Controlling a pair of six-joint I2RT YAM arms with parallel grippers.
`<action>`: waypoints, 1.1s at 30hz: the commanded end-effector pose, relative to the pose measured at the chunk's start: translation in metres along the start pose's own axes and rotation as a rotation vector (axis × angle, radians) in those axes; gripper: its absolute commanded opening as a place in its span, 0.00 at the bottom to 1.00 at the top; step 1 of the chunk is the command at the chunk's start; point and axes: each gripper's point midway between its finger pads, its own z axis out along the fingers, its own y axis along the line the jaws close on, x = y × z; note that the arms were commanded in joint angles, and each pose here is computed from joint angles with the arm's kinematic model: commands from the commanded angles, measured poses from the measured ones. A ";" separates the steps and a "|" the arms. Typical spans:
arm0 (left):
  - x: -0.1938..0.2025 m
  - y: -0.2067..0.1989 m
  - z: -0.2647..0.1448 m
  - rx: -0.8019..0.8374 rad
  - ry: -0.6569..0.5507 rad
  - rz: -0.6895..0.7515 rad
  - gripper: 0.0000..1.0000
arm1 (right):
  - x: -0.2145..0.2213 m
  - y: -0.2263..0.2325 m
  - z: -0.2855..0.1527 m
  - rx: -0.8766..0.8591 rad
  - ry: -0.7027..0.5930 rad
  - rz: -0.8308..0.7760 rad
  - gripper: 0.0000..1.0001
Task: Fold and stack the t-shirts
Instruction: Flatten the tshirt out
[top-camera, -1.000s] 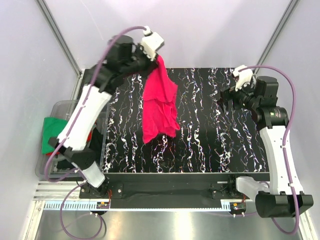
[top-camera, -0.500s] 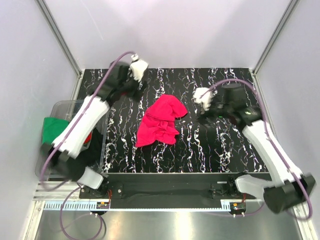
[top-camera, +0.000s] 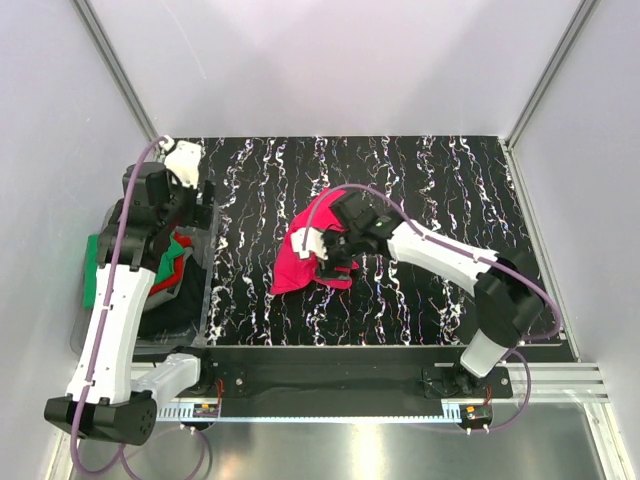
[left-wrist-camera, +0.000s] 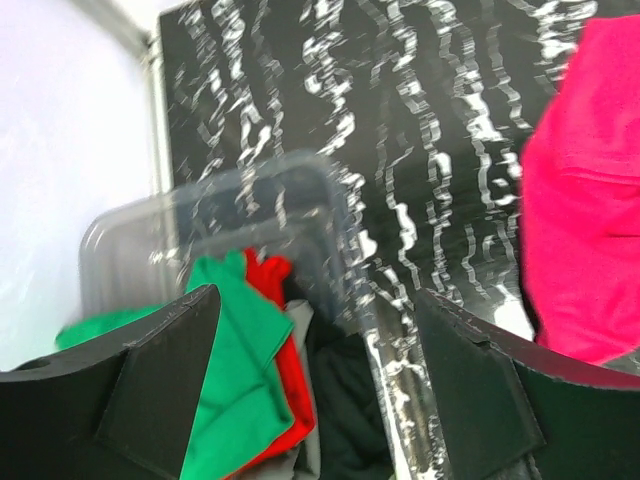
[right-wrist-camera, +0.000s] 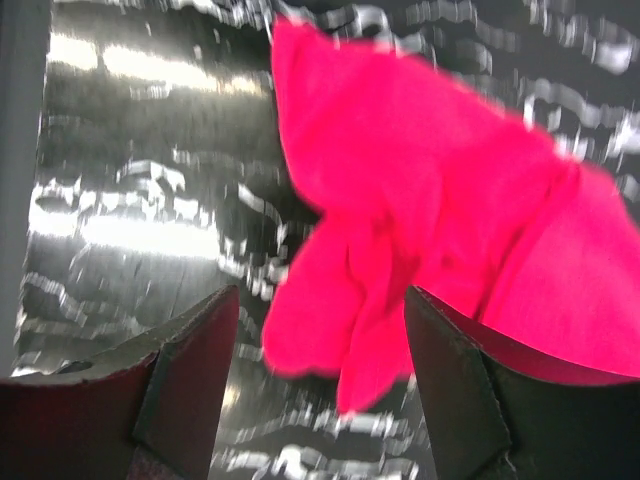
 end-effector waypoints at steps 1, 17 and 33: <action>-0.003 0.010 -0.011 -0.034 -0.032 -0.061 0.84 | -0.051 -0.024 0.011 0.083 -0.134 -0.168 0.74; -0.016 0.008 -0.038 0.021 -0.112 -0.141 0.86 | -0.049 0.024 0.089 -0.056 -0.082 -0.260 0.67; -0.011 -0.001 -0.046 0.061 -0.127 -0.146 0.86 | -0.026 0.005 0.113 0.091 0.065 -0.367 0.00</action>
